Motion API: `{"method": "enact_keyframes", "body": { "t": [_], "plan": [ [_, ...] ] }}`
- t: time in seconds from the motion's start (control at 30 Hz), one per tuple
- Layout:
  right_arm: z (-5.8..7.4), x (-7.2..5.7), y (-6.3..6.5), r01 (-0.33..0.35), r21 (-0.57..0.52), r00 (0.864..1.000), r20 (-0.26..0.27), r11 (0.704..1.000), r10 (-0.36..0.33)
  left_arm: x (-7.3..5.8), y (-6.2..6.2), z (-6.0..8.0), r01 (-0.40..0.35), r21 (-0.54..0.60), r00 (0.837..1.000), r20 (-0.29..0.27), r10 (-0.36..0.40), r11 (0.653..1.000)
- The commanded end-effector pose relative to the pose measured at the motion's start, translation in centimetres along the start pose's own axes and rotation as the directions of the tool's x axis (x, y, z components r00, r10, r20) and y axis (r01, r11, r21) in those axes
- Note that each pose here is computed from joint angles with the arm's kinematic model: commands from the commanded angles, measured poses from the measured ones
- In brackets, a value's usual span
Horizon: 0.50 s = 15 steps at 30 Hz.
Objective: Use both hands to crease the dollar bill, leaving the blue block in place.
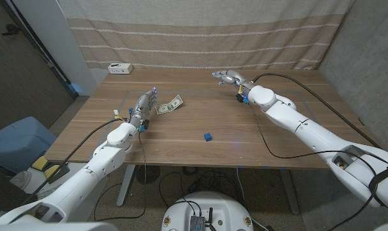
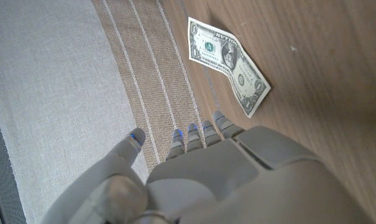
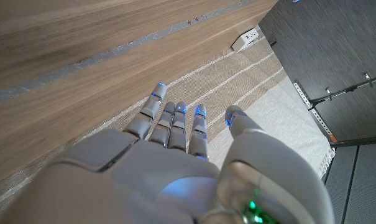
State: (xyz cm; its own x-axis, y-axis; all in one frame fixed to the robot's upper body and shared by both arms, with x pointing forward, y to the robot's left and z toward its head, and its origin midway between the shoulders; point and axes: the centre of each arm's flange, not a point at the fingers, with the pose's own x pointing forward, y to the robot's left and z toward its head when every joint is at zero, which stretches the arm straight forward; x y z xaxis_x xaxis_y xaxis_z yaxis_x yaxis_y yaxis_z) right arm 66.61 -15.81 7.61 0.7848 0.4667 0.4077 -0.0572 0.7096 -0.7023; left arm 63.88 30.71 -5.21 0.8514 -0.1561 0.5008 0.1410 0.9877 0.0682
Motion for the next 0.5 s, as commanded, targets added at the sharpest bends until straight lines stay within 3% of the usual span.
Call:
{"method": "enact_keyframes", "body": {
  "t": [0.03,0.5],
  "plan": [
    [0.7,1.1,0.4,-0.032,-0.057,0.999,0.008,0.998,0.033,0.0,0.1,0.1,-0.002,0.003,1.0,0.001,0.002,1.0],
    [1.2,2.5,0.9,-0.076,-0.108,0.997,0.005,0.991,0.077,0.2,0.3,0.2,-0.007,0.007,1.0,-0.008,0.007,1.0]
  ]
}}
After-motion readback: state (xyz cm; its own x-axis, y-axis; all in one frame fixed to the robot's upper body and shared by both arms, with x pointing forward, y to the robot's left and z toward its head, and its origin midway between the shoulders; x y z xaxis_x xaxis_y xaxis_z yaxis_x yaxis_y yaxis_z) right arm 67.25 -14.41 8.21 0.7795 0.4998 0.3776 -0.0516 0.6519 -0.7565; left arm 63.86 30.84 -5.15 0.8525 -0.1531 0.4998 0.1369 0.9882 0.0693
